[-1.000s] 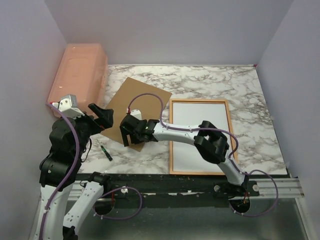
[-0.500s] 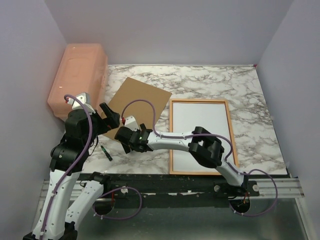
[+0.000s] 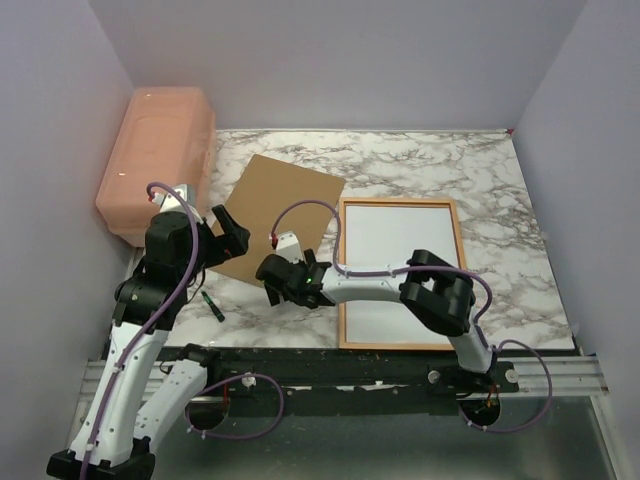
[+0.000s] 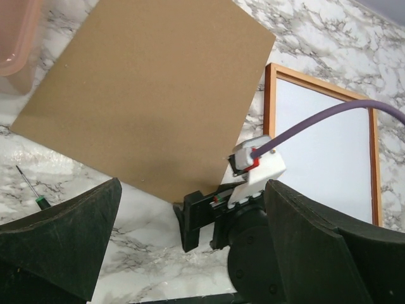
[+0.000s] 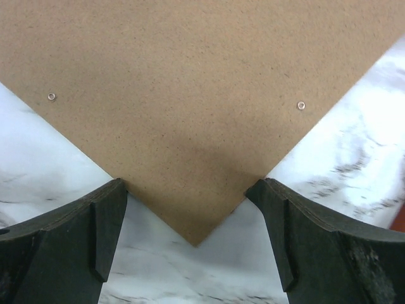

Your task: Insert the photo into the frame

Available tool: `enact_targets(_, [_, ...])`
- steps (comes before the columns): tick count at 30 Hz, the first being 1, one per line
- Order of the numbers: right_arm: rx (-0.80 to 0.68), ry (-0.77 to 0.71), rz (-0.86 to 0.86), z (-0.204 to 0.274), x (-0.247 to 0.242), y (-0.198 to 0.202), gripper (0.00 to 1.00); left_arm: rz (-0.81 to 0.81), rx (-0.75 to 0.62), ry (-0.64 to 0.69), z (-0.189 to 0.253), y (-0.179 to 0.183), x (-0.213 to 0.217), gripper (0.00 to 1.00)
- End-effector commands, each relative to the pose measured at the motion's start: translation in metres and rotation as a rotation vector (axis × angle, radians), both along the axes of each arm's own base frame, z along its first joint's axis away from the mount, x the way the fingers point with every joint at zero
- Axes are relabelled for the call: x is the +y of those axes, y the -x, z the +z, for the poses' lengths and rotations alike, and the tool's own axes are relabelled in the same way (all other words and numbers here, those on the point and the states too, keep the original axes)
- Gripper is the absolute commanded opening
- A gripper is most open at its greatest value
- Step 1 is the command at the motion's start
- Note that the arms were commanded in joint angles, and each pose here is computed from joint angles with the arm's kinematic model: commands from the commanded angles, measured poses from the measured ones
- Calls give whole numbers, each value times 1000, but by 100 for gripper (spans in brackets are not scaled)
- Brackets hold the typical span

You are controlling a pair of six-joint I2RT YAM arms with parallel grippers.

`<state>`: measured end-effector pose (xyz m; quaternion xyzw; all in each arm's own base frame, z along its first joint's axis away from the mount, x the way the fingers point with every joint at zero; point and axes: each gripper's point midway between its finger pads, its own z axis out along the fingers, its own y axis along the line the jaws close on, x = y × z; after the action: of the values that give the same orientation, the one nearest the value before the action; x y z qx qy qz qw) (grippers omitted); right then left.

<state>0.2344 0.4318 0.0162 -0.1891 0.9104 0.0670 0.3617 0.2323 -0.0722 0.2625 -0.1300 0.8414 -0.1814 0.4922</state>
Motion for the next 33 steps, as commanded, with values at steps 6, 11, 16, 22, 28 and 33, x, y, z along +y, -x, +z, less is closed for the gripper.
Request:
enact_targets(6, [175,327,-97,-52,-129,7,92,-93,104,26,-39,-13,-20,98])
enact_targets(11, [195,327,-134,-54,-146,6,93,-106,215,9,-78,-20,-19,99])
enact_targets(16, [236,278,-184,-56,-162,7,94,-76,376,5,-122,-23,-10,99])
enact_targets(22, [274,238,-257,-56,-186,2,94,-35,452,43,-143,-27,-5,99])
enact_targets(28, [299,200,-292,-54,-202,1,95,13,488,56,-159,-33,2,98])
enact_targets(33, [332,101,-295,-46,-196,0,96,44,545,70,-176,-43,8,99])
